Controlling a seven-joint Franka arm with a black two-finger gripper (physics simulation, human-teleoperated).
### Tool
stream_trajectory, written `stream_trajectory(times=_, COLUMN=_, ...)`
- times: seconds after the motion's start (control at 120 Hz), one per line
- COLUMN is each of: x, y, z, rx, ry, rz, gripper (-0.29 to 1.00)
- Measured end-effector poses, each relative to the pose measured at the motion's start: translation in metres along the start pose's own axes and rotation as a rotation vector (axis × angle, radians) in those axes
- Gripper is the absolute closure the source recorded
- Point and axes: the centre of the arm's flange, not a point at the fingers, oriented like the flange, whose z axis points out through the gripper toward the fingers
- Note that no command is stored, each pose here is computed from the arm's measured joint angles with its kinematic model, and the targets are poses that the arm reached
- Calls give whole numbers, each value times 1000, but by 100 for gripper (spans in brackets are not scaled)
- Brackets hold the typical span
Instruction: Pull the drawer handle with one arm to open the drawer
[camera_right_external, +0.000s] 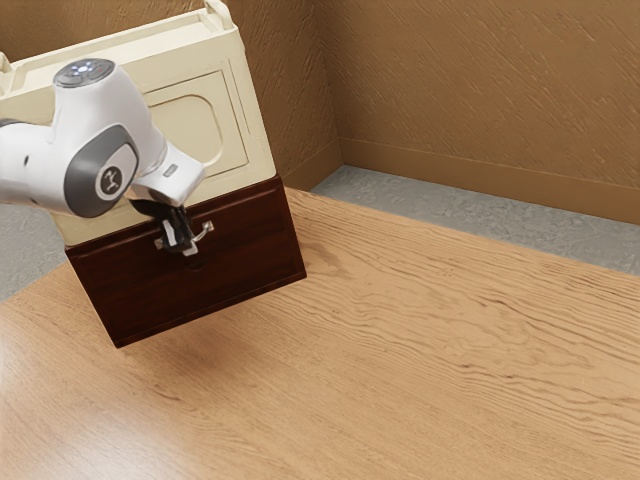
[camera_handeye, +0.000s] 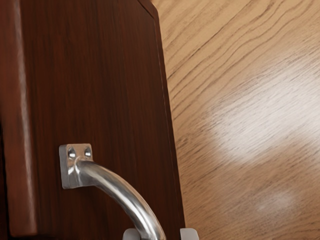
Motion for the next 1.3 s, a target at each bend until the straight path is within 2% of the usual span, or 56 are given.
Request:
stream_trajectory(times=0.35, x=0, y=43, z=-18, rx=-1, ry=23, rz=65, gripper=78)
stream_trajectory(times=1.017, x=6, y=107, z=-35, rx=-29, ry=72, rz=42, gripper=77)
stream_trajectory(times=1.3, x=3, y=137, z=-49, rx=-10, ry=75, rz=55, gripper=77)
